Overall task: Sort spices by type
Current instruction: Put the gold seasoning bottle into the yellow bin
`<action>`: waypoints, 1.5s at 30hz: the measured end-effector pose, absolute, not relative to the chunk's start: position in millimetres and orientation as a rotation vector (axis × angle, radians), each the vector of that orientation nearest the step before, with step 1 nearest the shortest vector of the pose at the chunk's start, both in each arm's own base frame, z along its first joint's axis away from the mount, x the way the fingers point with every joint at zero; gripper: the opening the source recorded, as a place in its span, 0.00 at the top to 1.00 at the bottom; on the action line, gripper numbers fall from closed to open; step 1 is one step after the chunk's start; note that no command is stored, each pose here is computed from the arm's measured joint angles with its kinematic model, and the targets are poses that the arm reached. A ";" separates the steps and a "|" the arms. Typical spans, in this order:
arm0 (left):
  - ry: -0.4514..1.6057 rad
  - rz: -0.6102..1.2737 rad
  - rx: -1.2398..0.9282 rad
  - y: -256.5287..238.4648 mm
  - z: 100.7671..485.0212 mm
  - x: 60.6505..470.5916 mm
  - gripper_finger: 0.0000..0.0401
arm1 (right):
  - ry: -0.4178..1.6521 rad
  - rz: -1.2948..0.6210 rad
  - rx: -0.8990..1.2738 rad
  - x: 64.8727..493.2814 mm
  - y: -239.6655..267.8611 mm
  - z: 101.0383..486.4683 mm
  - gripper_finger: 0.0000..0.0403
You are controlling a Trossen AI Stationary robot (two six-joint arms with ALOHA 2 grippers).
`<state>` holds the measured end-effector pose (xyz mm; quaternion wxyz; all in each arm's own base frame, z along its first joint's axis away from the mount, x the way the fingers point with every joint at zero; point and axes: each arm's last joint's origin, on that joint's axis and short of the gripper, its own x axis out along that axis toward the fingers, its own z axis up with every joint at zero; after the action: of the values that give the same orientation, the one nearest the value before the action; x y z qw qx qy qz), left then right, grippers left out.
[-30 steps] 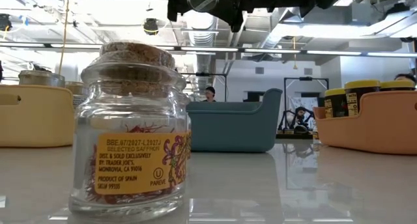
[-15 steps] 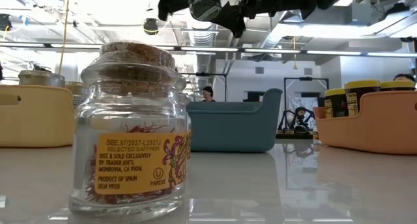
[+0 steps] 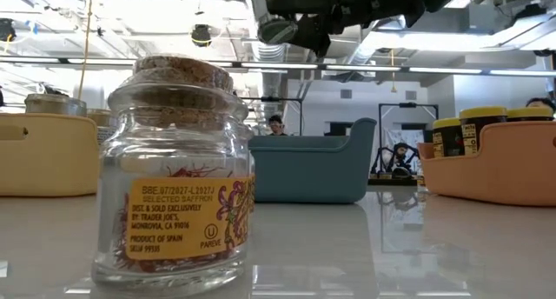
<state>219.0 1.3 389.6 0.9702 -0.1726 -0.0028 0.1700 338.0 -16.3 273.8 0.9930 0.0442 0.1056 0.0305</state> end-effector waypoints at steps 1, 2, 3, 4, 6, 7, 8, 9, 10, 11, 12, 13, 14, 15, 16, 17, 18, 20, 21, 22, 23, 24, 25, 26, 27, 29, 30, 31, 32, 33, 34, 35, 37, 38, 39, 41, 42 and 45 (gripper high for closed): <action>0.034 0.367 -0.346 1.6 394.1 219.5 0.14 | 0.218 0.059 0.089 337.9 -16.7 273.1 0.25; 0.059 0.385 -0.357 2.0 401.5 220.8 0.14 | 0.218 0.057 0.089 337.9 -16.7 273.1 0.25; 0.081 0.408 -0.371 3.0 408.0 222.1 0.14 | 0.217 0.056 0.088 337.9 -16.7 273.2 0.25; 0.120 0.425 -0.378 4.0 412.7 223.4 0.14 | 0.217 0.055 0.089 337.9 -16.8 273.2 0.25; 0.177 0.451 -0.397 5.9 424.0 227.8 0.14 | 0.217 0.049 0.087 337.9 -17.0 273.1 0.25; 0.192 0.461 -0.407 6.9 431.0 229.9 0.14 | 0.218 0.041 0.084 337.9 -17.0 273.0 0.25; 0.213 0.473 -0.412 8.1 437.0 231.8 0.14 | 0.218 0.037 0.084 337.9 -17.2 273.0 0.25; 0.235 0.483 -0.417 9.4 442.0 234.0 0.14 | 0.219 0.037 0.084 337.9 -17.2 273.0 0.25; 0.249 0.486 -0.427 10.7 447.9 237.3 0.14 | 0.222 0.036 0.084 337.9 -17.2 272.7 0.25; 0.259 0.479 -0.443 12.0 454.6 240.7 0.14 | 0.227 0.035 0.085 337.8 -17.2 272.2 0.25; 0.276 0.470 -0.460 13.8 458.6 245.2 0.14 | 0.232 0.033 0.085 337.6 -17.7 271.7 0.25; 0.301 0.460 -0.474 15.5 461.5 250.3 0.14 | 0.238 0.029 0.085 337.5 -17.8 271.2 0.25; 0.317 0.447 -0.490 17.2 465.5 255.6 0.14 | 0.242 0.021 0.085 337.4 -18.1 270.7 0.25; 0.325 0.439 -0.506 19.0 468.9 262.0 0.14 | 0.244 0.012 0.084 337.3 -18.3 270.5 0.25; 0.336 0.428 -0.517 20.7 472.0 267.6 0.14 | 0.244 0.008 0.081 337.3 -18.3 270.5 0.25; 0.354 0.419 -0.522 22.5 473.7 273.3 0.14 | 0.245 0.008 0.074 337.3 -18.4 270.4 0.25; 0.370 0.411 -0.521 24.1 475.2 278.6 0.14 | 0.246 0.008 0.068 337.3 -18.4 270.3 0.25; 0.405 0.405 -0.511 27.6 477.4 288.0 0.14 | 0.247 0.008 0.064 337.3 -18.4 270.2 0.25; 0.435 0.414 -0.510 29.7 476.2 291.9 0.14 | 0.247 0.008 0.064 337.3 -18.4 270.2 0.25; 0.470 0.419 -0.512 31.7 474.8 295.6 0.14 | 0.248 0.008 0.066 337.3 -18.4 270.2 0.25; 0.503 0.427 -0.517 33.3 472.8 299.3 0.14 | 0.248 0.007 0.068 337.3 -18.5 270.2 0.25; 0.540 0.432 -0.525 34.8 469.9 302.6 0.14 | 0.248 0.007 0.068 337.3 -18.5 270.1 0.25; 0.582 0.433 -0.533 35.8 466.4 305.1 0.14 | 0.248 0.007 0.068 337.2 -18.5 270.1 0.25; 0.620 0.433 -0.540 36.3 462.6 308.1 0.14 | 0.249 0.007 0.068 337.2 -18.5 270.0 0.25; 0.647 0.432 -0.545 36.5 459.5 311.1 0.14 | 0.249 0.007 0.068 337.2 -18.5 270.0 0.25; 0.687 0.424 -0.554 36.5 453.7 316.7 0.14 | 0.249 0.006 0.069 337.2 -18.5 270.0 0.25; 0.699 0.417 -0.558 36.3 451.7 318.5 0.14 | 0.249 0.006 0.069 337.2 -18.5 270.0 0.25; 0.708 0.405 -0.562 36.2 449.5 321.4 0.14 | 0.250 0.006 0.069 337.2 -18.5 270.0 0.25; 0.714 0.392 -0.566 35.2 448.0 323.8 0.14 | 0.250 0.006 0.069 337.2 -18.5 269.9 0.25; 0.719 0.379 -0.570 34.3 447.6 324.5 0.14 | 0.250 0.006 0.069 337.2 -18.5 269.9 0.25; 0.724 0.374 -0.571 33.8 447.1 324.7 0.14 | 0.250 0.006 0.070 337.2 -18.5 270.0 0.25; 0.729 0.371 -0.570 33.1 446.3 325.6 0.14 | 0.250 0.006 0.070 337.2 -18.5 270.0 0.25; 0.736 0.366 -0.568 31.6 444.6 327.6 0.14 | 0.250 0.006 0.070 337.2 -18.5 270.0 0.25; 0.745 0.367 -0.566 31.1 443.7 327.7 0.14 | 0.250 0.006 0.071 337.2 -18.5 270.0 0.25; 0.755 0.367 -0.565 30.0 442.6 328.0 0.14 | 0.250 0.006 0.071 337.2 -18.5 270.0 0.25; 0.766 0.363 -0.563 28.1 441.1 328.9 0.14 | 0.250 0.006 0.071 337.2 -18.5 270.0 0.25; 0.774 0.360 -0.563 27.2 439.5 330.5 0.14 | 0.250 0.005 0.071 337.2 -18.5 270.0 0.25; 0.815 0.352 -0.565 24.9 434.5 332.4 0.14 | 0.250 0.005 0.071 337.2 -18.7 270.0 0.25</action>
<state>332.4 24.9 434.5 0.8649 -0.2697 0.3887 0.1679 337.2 -18.7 270.0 0.9916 0.0354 0.1245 0.0025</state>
